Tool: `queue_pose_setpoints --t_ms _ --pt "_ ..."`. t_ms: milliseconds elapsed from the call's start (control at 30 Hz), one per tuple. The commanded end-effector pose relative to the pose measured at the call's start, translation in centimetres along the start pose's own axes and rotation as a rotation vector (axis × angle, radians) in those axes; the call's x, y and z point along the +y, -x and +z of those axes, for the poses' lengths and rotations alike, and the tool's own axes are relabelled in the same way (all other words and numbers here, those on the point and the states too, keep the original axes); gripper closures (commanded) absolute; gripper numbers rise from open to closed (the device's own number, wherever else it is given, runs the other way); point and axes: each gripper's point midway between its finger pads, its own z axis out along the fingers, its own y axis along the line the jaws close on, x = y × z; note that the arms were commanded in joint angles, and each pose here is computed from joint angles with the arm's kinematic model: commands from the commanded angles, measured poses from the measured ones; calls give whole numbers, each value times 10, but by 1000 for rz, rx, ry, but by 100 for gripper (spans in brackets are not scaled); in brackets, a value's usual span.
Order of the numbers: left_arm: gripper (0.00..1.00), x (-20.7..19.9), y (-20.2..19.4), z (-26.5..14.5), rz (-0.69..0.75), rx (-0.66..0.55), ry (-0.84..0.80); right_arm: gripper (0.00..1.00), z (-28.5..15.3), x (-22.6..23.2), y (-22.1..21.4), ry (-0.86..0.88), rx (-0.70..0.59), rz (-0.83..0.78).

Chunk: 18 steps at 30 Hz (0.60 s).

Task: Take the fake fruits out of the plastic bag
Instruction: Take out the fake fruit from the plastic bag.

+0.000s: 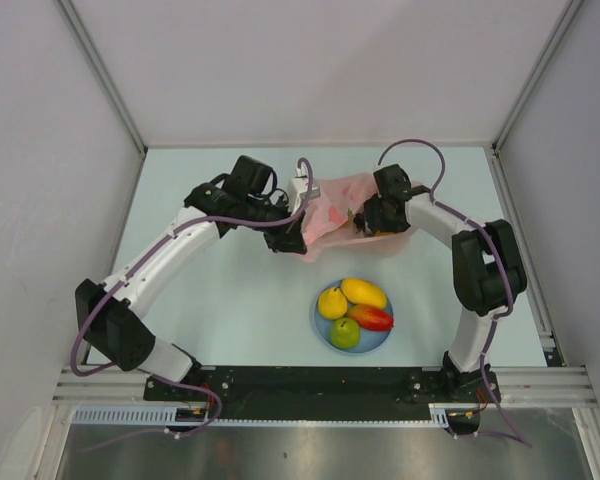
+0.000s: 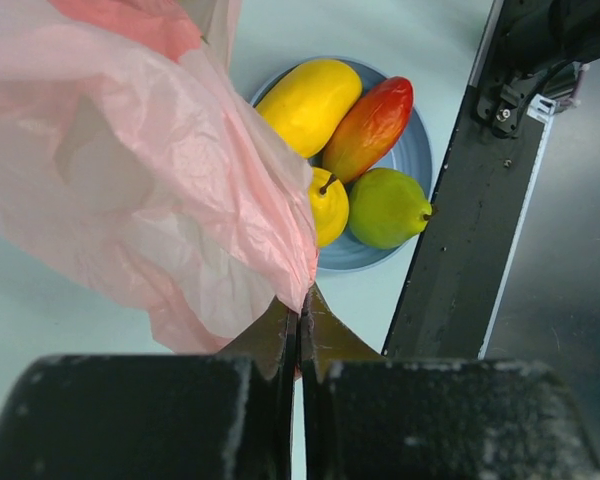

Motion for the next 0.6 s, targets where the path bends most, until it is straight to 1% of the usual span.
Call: queue_pose_setpoints --t_ms 0,67,167,200,267,300,333,400,433,500,533,567 --pt "99 6 7 -4 33 8 39 29 17 -17 -1 -85 -3 32" --pt "99 6 7 -4 36 7 41 32 21 -26 -2 -110 4 20" --pt "99 7 5 -2 31 7 42 45 18 -34 4 -123 -15 10" --pt "99 8 5 -1 31 8 44 56 17 -35 8 -118 -27 1" --pt "99 10 7 0 36 3 47 69 5 -30 19 -83 -63 -18" --pt "99 9 8 0 34 1 44 86 -1 -28 24 -67 -76 -37" --pt "99 9 10 0 35 -3 41 96 -7 -19 26 -31 -84 -53" --pt "99 9 14 2 37 -15 36 100 -33 -5 42 21 -146 -109" --pt "99 9 16 2 36 -18 34 100 -45 13 44 73 -169 -166" --pt "99 11 21 3 37 -27 33 100 -76 32 53 127 -238 -262" --pt "99 11 24 3 38 -31 34 100 -87 40 54 154 -257 -281" --pt "99 11 28 2 39 -39 32 100 -109 51 56 195 -294 -304"
